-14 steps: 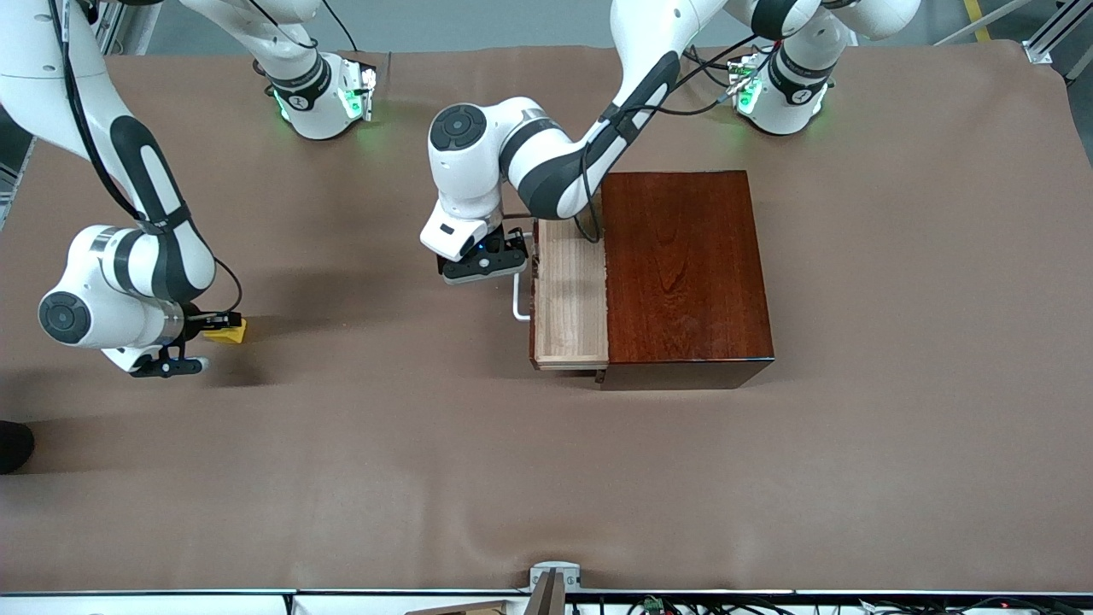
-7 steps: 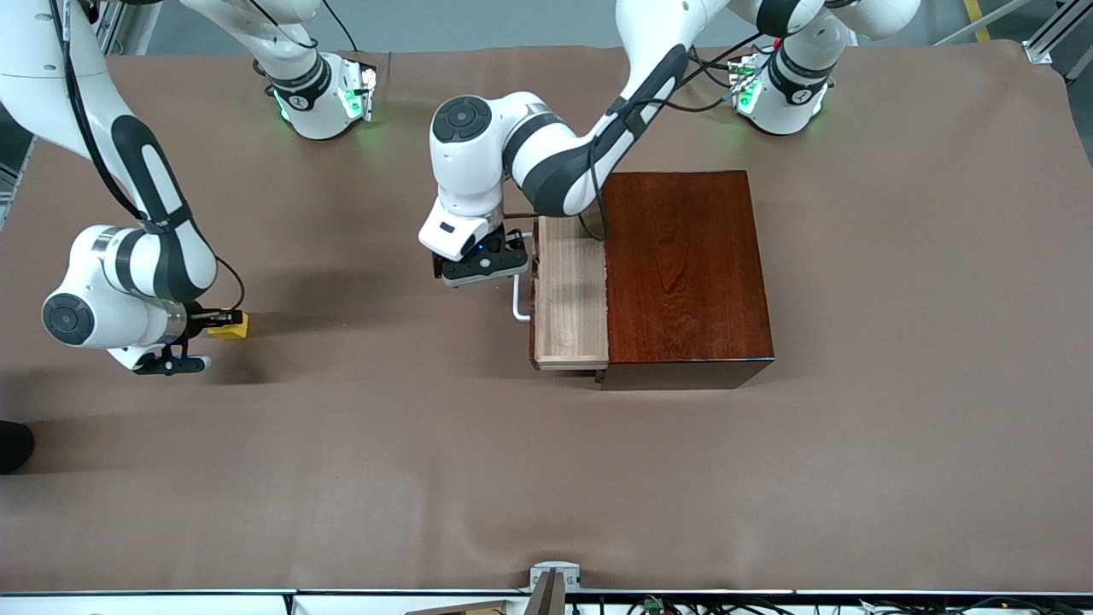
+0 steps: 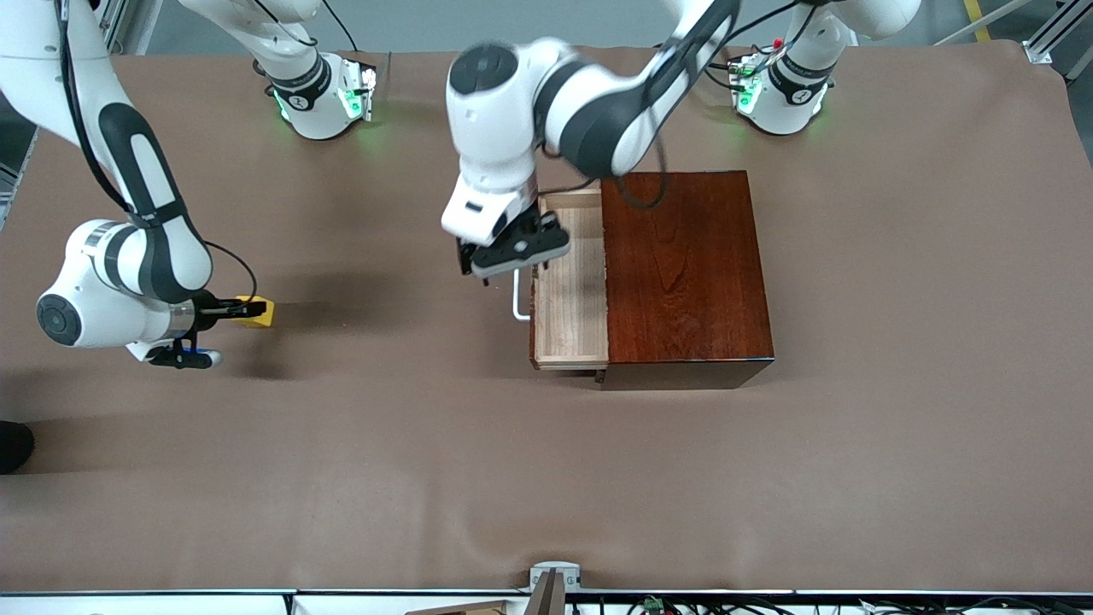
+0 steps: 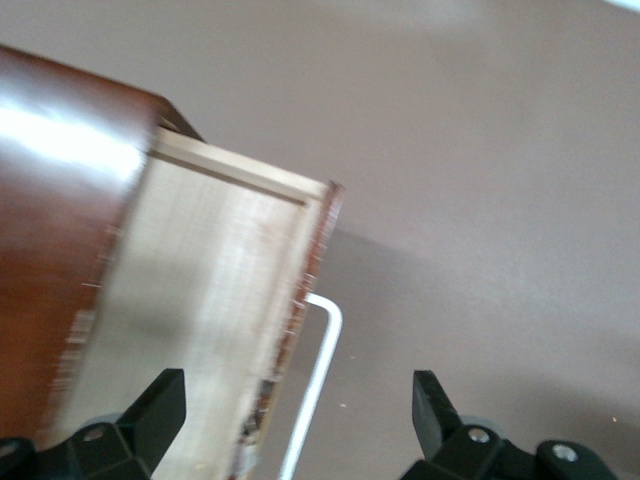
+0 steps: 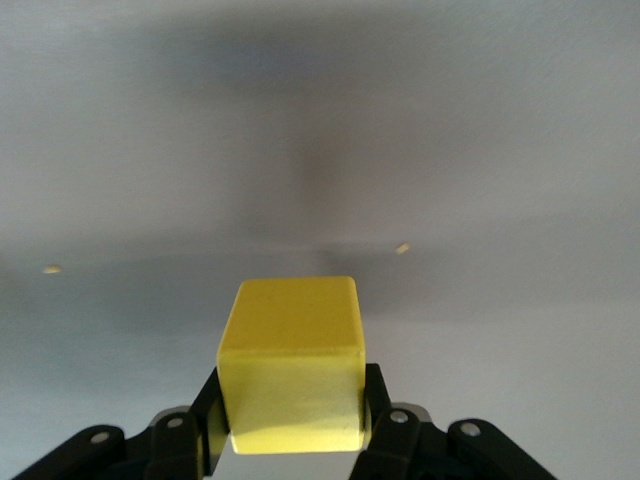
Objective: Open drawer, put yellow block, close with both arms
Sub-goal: 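Lift the yellow cube with the right gripper while the left gripper withdraws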
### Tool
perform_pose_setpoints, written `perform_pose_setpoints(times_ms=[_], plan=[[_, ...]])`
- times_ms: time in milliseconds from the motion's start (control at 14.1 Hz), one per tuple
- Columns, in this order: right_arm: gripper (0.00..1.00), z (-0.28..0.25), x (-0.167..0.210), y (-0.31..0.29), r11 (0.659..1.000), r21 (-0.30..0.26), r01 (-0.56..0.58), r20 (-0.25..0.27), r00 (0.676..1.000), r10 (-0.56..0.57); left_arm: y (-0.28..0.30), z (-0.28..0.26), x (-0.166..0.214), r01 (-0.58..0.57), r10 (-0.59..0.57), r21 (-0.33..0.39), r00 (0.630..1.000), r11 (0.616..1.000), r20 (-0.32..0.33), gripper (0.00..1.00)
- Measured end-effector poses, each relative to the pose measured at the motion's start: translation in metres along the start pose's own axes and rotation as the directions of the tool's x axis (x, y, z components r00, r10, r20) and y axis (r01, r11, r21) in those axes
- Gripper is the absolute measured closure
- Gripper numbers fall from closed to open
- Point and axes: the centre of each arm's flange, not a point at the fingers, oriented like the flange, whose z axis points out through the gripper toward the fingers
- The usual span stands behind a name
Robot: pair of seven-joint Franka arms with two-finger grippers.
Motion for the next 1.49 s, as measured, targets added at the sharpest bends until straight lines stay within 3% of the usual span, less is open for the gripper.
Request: perform_pose_setpoints(times_ms=[212,496,637,850,1062,1487], plan=[[0.44,-0.015,-0.009,-0.045,0.996,-0.014,-0.084,-0.001,0.996,0.084,-0.047,-0.041,0.046,0.009,-0.01,0.065,1.0,0.998,0.023,0.0],[0.44,-0.035,-0.019,-0.09,0.98,0.067,-0.19,0.001,0.982,0.19,-0.137,-0.095,0.132,-0.045,0.041,0.091,0.998,0.995,0.051,0.0],[0.44,-0.05,-0.028,-0.112,0.958,0.08,-0.274,-0.002,0.962,0.275,-0.184,-0.122,0.167,-0.089,0.084,0.085,0.995,0.992,0.058,0.0],[0.44,-0.068,-0.044,-0.165,0.909,0.072,-0.411,0.004,0.911,0.412,-0.249,-0.146,0.205,-0.159,0.155,0.076,0.986,0.984,0.064,0.0],[0.44,-0.093,-0.058,-0.228,0.846,0.15,-0.512,0.044,0.858,0.511,-0.318,-0.162,0.233,-0.226,0.22,0.069,0.972,0.972,0.075,0.0],[0.44,-0.121,-0.083,-0.301,0.752,0.193,-0.63,0.058,0.772,0.633,-0.409,-0.18,0.246,-0.266,0.26,0.062,0.961,0.962,0.098,0.0]])
